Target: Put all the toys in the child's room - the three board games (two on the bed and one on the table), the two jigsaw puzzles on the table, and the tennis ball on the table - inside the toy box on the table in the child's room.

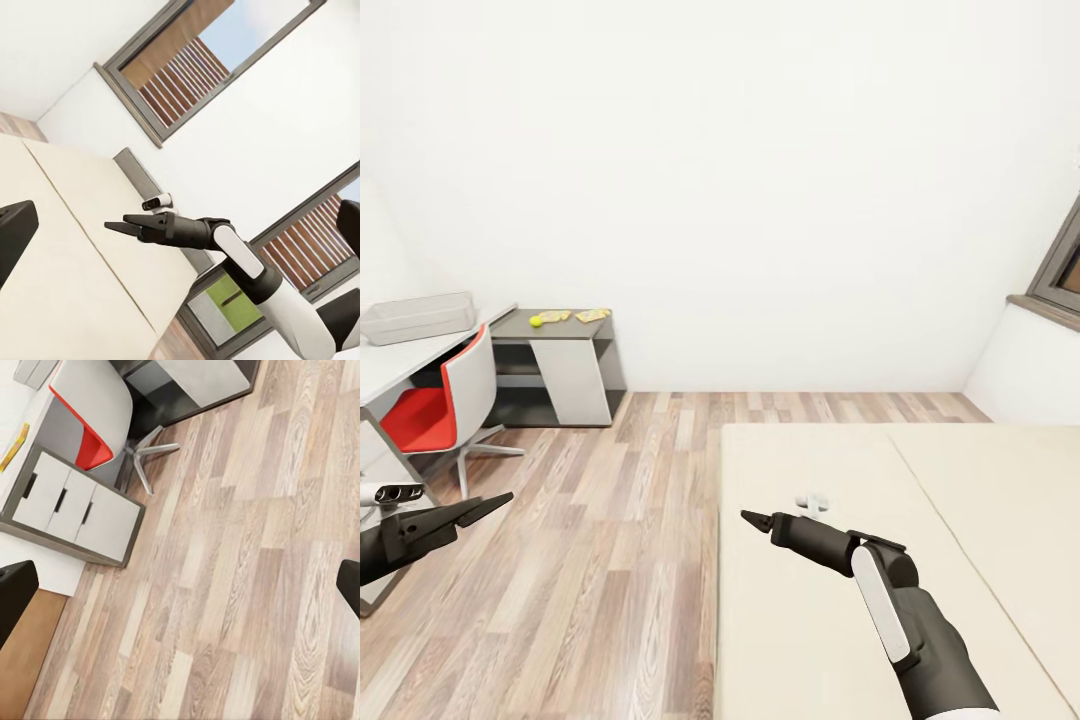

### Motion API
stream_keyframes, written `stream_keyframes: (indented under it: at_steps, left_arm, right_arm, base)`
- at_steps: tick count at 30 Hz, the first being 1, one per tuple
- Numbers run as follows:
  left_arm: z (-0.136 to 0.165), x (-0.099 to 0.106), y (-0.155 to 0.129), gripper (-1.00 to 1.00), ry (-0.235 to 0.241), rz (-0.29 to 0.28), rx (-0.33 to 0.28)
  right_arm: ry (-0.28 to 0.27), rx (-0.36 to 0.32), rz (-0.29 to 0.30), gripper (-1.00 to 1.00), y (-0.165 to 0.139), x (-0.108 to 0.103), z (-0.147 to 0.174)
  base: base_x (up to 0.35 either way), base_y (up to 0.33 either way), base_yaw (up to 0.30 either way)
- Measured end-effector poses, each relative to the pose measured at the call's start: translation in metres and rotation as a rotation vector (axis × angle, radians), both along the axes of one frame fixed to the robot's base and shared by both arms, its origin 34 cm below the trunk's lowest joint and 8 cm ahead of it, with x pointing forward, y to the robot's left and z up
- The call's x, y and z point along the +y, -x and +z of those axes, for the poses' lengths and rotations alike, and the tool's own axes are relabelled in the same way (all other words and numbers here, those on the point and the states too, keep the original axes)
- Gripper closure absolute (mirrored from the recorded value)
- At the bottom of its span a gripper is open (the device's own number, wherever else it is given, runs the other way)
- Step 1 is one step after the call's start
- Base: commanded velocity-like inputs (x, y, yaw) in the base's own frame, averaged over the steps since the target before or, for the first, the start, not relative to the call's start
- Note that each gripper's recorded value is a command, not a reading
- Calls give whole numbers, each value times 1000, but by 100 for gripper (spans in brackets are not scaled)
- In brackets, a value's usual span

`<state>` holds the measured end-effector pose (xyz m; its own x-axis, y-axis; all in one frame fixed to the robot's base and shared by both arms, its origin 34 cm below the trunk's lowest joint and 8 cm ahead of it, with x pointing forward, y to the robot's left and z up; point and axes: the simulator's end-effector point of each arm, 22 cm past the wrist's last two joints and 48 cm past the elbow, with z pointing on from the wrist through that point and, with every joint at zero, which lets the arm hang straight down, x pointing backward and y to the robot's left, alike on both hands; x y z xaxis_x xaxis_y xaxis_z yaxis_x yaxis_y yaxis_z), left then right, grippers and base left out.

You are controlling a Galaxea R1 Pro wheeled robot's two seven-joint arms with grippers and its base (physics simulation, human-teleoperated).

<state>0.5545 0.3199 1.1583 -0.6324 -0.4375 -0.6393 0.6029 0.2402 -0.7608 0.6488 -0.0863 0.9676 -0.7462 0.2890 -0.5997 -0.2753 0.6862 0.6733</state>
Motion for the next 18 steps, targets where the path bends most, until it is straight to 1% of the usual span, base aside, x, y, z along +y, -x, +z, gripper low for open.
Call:
stream_keyframes:
  at_steps: [5, 18]
  left_arm:
    - [0, 0, 0, -100, 0, 0, 0]
    - [0, 0, 0, -100, 0, 0, 0]
  right_arm:
    - [0, 0, 0, -100, 0, 0, 0]
    - [0, 0, 0, -100, 0, 0, 0]
  base:
    - [0, 196, 0]
    - [0, 231, 0]
